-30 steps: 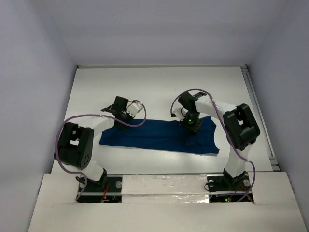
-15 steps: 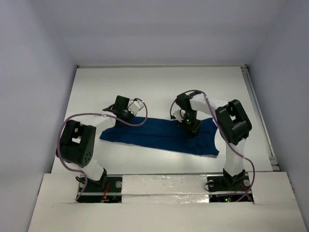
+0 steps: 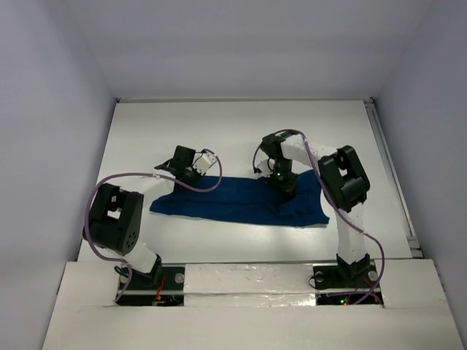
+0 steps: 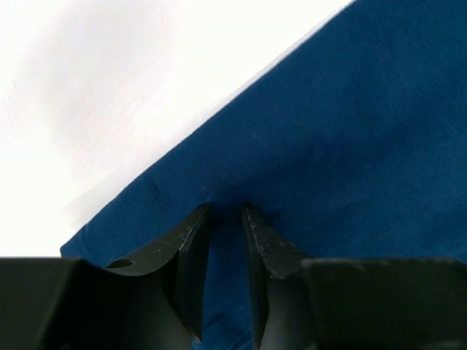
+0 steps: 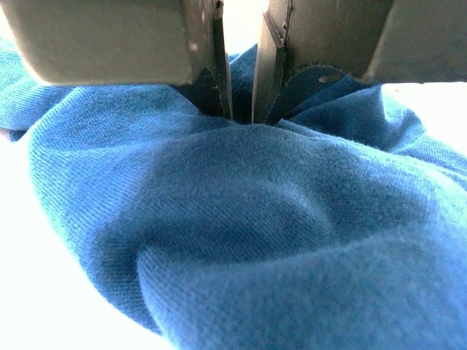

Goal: Fold and stack the t-shirts
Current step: Fold the other side of the tshirt into a rectangle

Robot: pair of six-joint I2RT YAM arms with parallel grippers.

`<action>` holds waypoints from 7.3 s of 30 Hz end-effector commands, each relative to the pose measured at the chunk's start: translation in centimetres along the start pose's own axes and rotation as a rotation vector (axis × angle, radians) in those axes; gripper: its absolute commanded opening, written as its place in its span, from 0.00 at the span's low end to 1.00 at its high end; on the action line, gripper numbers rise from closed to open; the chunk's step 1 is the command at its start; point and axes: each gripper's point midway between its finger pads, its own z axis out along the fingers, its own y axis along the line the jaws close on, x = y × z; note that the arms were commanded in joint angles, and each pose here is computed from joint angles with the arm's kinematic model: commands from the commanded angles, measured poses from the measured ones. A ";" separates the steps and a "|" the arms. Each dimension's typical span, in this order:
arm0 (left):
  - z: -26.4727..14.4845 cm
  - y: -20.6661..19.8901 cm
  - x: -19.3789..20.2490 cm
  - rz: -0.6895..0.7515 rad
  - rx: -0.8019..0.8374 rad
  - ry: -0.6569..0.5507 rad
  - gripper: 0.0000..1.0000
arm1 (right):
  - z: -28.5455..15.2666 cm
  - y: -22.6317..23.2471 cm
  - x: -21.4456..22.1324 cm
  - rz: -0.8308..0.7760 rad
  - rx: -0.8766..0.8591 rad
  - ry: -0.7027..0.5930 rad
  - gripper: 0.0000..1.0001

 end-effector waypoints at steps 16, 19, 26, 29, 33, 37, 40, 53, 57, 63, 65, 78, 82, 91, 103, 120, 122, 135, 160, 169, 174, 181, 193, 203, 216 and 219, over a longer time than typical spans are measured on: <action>-8.7 2.3 2.6 0.007 -0.086 0.083 0.33 | 0.7 0.3 1.4 -0.021 0.045 -0.084 0.22; -9.1 2.6 4.0 0.001 -0.090 0.104 0.35 | 0.7 0.4 1.4 -0.021 0.043 -0.095 0.22; -9.5 2.1 6.7 0.019 -0.082 0.176 0.34 | 0.7 0.4 1.4 -0.020 0.046 -0.098 0.22; -9.1 1.5 7.7 0.026 -0.044 0.212 0.35 | 0.4 0.4 1.2 -0.021 0.047 -0.104 0.22; -8.4 1.3 8.4 0.027 -0.036 0.227 0.35 | 0.4 0.4 1.2 -0.019 0.049 -0.104 0.22; -7.9 0.6 8.6 0.029 0.011 0.220 0.35 | 0.7 0.4 1.4 -0.015 0.047 -0.096 0.22; -7.3 0.3 8.8 0.029 0.028 0.232 0.35 | 0.7 0.4 1.4 -0.014 0.048 -0.096 0.22; -4.6 1.9 9.9 0.005 -0.049 0.259 0.31 | 1.2 0.5 1.4 -0.009 0.039 -0.095 0.22; -3.7 2.7 9.9 0.002 -0.097 0.263 0.24 | 1.0 0.5 1.4 -0.011 0.043 -0.101 0.21; -3.9 6.5 9.2 -0.047 -0.277 0.244 0.14 | 1.1 0.5 1.3 -0.013 0.042 -0.098 0.21; -4.0 6.7 8.7 -0.053 -0.271 0.234 0.14 | 1.3 0.5 1.4 -0.014 0.039 -0.095 0.21; -3.8 6.0 8.4 -0.044 -0.209 0.253 0.17 | 1.9 0.4 1.5 -0.016 0.035 -0.077 0.21; -3.5 5.3 10.2 -0.008 -0.192 0.306 0.17 | 2.3 0.3 2.1 -0.026 0.041 -0.053 0.21; -4.7 6.1 9.9 0.003 -0.204 0.319 0.27 | 1.3 -0.1 1.9 -0.015 0.061 -0.045 0.25; -5.8 10.2 8.9 -0.045 -0.335 0.339 0.33 | 1.8 0.0 2.6 -0.006 0.065 -0.025 0.26; -5.6 10.5 4.6 -0.108 -0.222 0.204 0.32 | 2.1 0.1 2.5 -0.002 0.062 -0.034 0.26; -5.1 10.4 4.4 -0.109 -0.207 0.202 0.33 | 2.2 0.1 2.5 -0.002 0.061 -0.035 0.26; -2.3 9.8 2.1 -0.343 0.069 0.093 0.34 | 2.5 0.2 2.4 -0.004 0.055 -0.039 0.26; -1.1 8.9 2.8 -0.409 0.201 0.085 0.16 | 2.4 0.3 2.0 -0.002 0.050 -0.060 0.25; -1.3 11.0 1.9 -0.427 0.103 0.044 0.04 | 2.3 0.3 2.0 -0.002 0.047 -0.058 0.24; -1.3 12.4 1.1 -0.468 0.060 0.012 0.04 | 2.4 0.1 2.1 -0.003 0.055 -0.051 0.24; -1.5 13.7 -0.7 -0.505 0.060 -0.043 0.05 | 2.4 0.4 1.9 -0.014 0.054 -0.051 0.24; 1.1 12.1 1.6 -0.503 0.141 0.070 0.26 | 2.3 0.3 1.8 -0.018 0.054 -0.049 0.25; -1.1 13.1 1.4 -0.480 0.057 0.071 0.26 | 2.3 0.1 1.6 -0.012 0.063 -0.047 0.25; -6.8 11.9 -0.6 -0.408 0.065 -0.020 0.26 | 1.5 -0.1 1.8 0.005 0.084 -0.047 0.24; -6.1 9.3 -0.8 -0.353 0.143 -0.025 0.16 | 1.4 -0.1 1.8 0.009 0.083 -0.046 0.24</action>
